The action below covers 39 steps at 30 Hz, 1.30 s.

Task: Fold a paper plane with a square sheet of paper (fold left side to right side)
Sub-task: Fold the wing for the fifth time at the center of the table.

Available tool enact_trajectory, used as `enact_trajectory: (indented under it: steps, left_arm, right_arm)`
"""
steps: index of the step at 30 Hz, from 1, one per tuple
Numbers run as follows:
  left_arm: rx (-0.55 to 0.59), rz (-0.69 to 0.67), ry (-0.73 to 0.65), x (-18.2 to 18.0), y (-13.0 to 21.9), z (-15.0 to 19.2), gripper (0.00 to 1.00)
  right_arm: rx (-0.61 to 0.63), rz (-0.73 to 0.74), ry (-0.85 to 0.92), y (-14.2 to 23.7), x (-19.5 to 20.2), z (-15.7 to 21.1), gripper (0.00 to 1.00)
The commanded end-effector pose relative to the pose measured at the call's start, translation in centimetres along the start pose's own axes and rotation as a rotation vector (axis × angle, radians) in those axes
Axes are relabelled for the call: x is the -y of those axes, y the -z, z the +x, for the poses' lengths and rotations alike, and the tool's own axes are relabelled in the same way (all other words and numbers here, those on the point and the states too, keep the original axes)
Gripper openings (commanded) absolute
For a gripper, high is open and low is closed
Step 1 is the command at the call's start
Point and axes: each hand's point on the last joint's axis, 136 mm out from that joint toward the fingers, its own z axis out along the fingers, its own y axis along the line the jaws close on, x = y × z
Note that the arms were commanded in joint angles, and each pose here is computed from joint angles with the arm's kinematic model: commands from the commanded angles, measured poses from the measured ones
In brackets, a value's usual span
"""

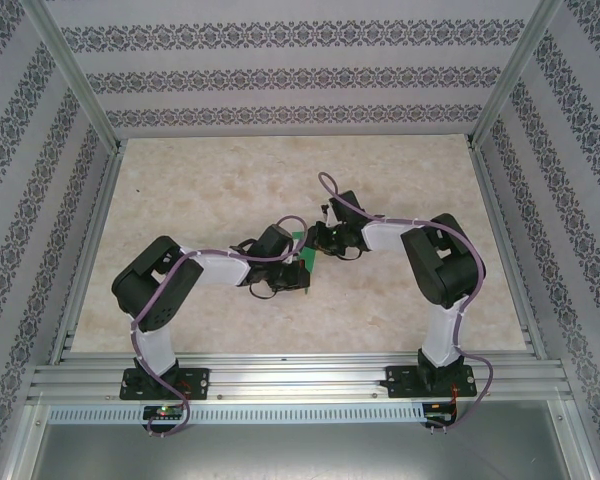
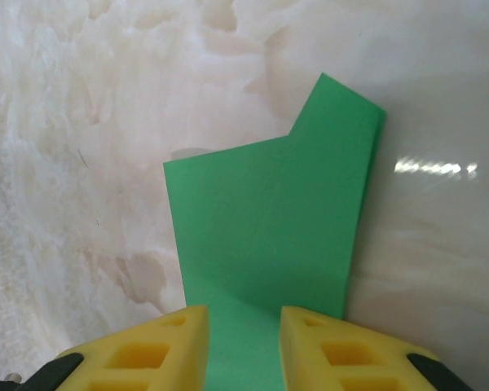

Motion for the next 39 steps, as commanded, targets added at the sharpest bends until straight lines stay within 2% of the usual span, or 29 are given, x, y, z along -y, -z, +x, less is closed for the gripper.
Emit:
enact_trajectory:
  steps: [1,13,19,25,30,34,37,39]
  left_arm:
    - [-0.261,-0.163,0.074,-4.4,0.4,8.2,0.06]
    - [-0.307,-0.152,0.037,-3.4,1.0,10.0,0.08]
    - [-0.248,-0.108,0.003,-1.4,2.6,8.5,0.07]
    - [-0.124,-0.061,0.006,0.2,6.3,4.8,0.09]
    - [0.033,-0.057,0.068,-1.2,9.9,1.1,0.13]
    - [0.167,-0.143,0.121,-3.7,12.4,-1.5,0.16]
    - [0.268,-0.226,0.165,-5.4,14.1,-3.2,0.2]
    - [0.345,-0.291,0.188,-6.4,15.3,-4.3,0.26]
  right_arm:
    - [-0.021,0.105,-0.012,-1.1,2.8,0.6,0.31]
    - [-0.04,0.126,-0.012,-1.6,3.3,0.7,0.3]
    - [-0.013,0.086,0.01,-1.0,2.0,0.0,0.31]
    - [0.035,0.064,0.045,0.7,0.3,-1.2,0.32]
    - [0.099,0.035,0.088,3.3,-1.7,-2.5,0.35]
    - [0.147,0.096,0.14,6.2,-2.2,-2.9,0.43]
    - [0.165,0.194,0.184,8.3,-1.9,-2.5,0.48]
    - [0.16,0.27,0.208,9.3,-1.6,-1.8,0.49]
